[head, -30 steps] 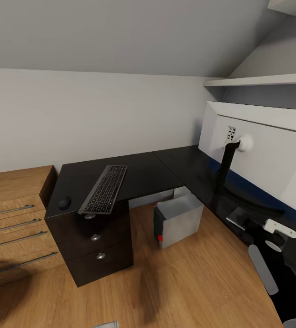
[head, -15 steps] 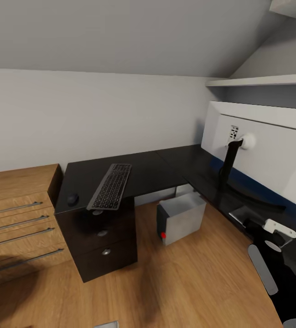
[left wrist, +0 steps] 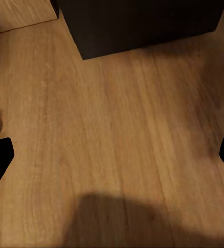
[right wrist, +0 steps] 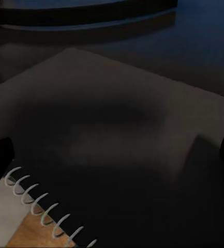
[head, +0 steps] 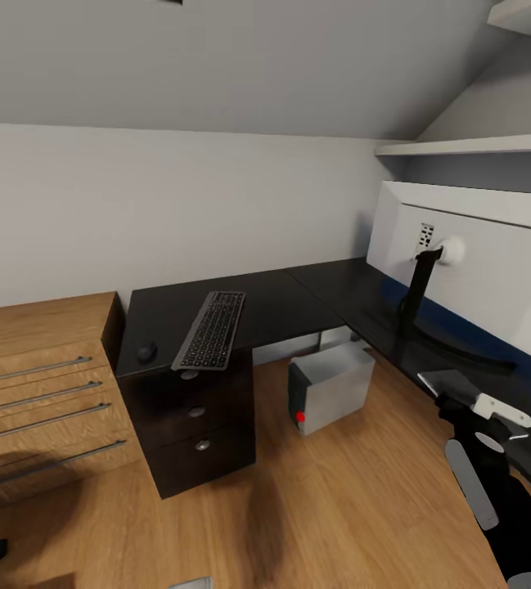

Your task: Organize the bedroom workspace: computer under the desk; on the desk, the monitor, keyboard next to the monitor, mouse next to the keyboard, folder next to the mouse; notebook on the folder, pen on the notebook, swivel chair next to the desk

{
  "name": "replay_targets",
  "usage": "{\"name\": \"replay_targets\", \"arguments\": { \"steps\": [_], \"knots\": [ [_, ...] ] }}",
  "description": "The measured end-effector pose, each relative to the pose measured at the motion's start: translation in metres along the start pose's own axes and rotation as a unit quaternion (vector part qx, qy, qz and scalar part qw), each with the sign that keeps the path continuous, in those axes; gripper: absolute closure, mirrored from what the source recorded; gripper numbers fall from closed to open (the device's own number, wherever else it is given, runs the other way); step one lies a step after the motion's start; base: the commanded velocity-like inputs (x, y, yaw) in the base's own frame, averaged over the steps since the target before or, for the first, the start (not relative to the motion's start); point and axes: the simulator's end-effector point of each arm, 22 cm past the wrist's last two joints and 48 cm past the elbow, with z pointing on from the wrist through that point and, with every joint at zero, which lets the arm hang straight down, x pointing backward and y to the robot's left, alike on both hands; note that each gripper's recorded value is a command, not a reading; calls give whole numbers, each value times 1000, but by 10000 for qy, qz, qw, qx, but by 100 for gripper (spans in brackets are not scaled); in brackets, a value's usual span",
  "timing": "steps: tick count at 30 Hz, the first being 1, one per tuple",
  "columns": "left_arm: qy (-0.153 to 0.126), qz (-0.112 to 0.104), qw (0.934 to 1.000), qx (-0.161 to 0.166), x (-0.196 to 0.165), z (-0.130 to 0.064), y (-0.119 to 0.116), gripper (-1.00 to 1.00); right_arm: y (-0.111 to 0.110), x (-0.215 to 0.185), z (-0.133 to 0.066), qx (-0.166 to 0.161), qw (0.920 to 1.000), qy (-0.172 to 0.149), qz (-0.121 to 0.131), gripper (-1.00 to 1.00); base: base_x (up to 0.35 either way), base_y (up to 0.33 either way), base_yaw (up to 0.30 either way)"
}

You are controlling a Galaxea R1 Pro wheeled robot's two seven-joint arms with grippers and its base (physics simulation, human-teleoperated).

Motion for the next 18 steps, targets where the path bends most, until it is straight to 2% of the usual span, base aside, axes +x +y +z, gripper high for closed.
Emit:
{"name": "replay_targets", "arguments": {
  "steps": [18],
  "knots": [
    [5, -4, 10000, -1, 0, 0, 0, -100, 0, 0, 0, -6, 10000, -1, 6, -100, -21, 20, 0]
  ]
}}
